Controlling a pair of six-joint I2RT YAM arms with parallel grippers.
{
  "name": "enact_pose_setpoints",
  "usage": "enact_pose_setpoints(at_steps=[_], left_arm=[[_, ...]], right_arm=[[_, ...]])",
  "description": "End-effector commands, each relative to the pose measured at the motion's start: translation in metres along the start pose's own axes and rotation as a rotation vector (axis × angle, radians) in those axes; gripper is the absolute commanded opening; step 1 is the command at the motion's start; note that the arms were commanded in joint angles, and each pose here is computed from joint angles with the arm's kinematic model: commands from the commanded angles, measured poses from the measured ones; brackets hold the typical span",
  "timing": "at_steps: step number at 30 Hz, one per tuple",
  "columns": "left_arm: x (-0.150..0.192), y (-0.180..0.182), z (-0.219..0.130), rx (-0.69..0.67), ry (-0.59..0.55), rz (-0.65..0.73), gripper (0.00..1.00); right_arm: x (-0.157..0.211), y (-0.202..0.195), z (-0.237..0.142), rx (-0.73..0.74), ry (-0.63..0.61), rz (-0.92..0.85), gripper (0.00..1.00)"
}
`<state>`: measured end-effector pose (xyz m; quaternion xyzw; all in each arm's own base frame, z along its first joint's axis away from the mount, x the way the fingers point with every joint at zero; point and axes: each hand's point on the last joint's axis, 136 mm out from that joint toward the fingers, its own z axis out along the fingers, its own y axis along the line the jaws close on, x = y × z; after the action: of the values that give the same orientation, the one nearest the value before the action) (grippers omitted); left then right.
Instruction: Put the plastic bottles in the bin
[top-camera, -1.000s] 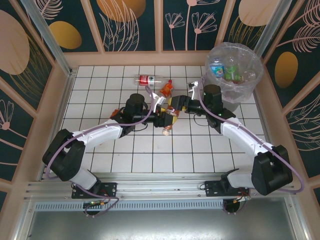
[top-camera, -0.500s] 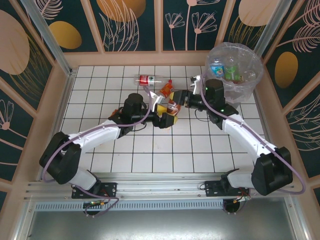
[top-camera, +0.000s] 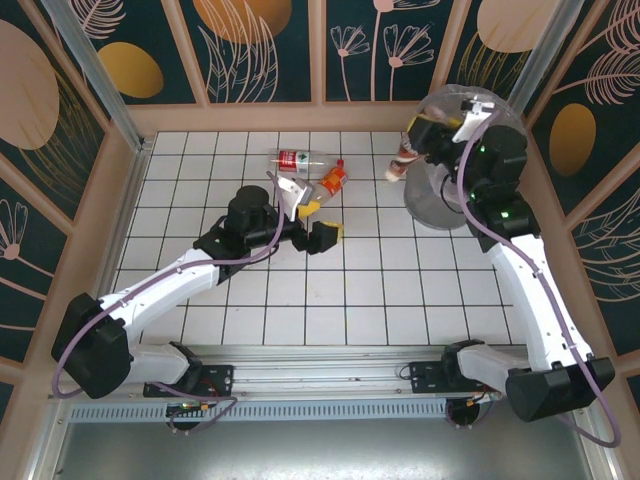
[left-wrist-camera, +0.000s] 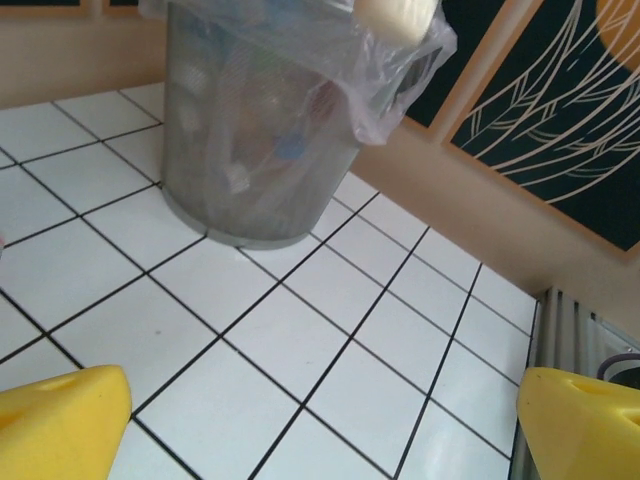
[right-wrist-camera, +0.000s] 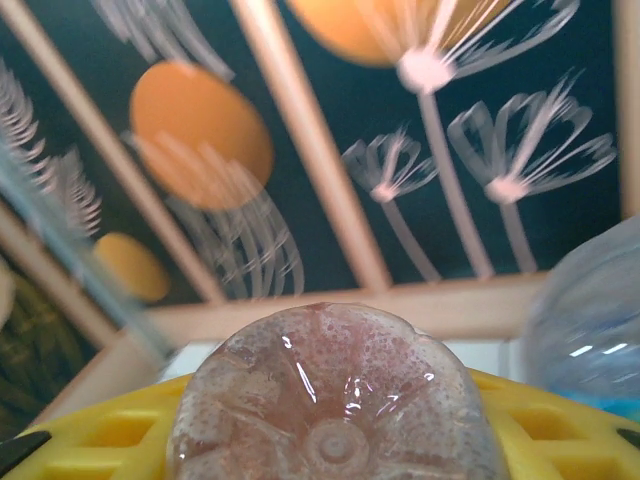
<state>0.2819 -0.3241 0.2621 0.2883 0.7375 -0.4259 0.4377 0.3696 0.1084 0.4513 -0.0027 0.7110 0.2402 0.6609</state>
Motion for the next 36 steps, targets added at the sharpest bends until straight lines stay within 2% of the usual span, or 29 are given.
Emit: enact_pose_setpoints(at_steps=[1,10,15,21,24,30,36], left_arm=[[0.013,0.007,0.001,-0.033,0.035,0.006,0.99],[0.016,0.011,0.004,-0.044,0.051,-0.010,0.99],[0.022,0.010,0.003,-0.036,0.054,-0.039,0.99],[0.028,0.011,-0.002,-0.046,0.051,-0.054,0.99],[0.031,0.012,-0.002,-0.050,0.060,-0.059,0.99],[0.038,0.017,0.001,-0.065,0.073,-0.067,0.99],[0.041,0.021,0.005,-0.078,0.085,-0.066,0.98]], right_arm=[[-0.045,-0.045,-0.006,0.274,-0.161,-0.114,0.50],[-0.064,-0.136,-0.007,0.711,-0.322,-0.189,0.50],[-0.056,-0.171,-0.009,0.812,-0.409,-0.227,0.50],[-0.052,-0.187,-0.002,0.753,-0.495,-0.268,0.51],[-0.051,-0.203,0.010,0.754,-0.482,-0.274,0.51],[-0.031,-0.243,0.035,0.736,-0.405,-0.223,0.51],[0.001,-0.270,0.071,0.666,-0.220,-0.174,0.52]])
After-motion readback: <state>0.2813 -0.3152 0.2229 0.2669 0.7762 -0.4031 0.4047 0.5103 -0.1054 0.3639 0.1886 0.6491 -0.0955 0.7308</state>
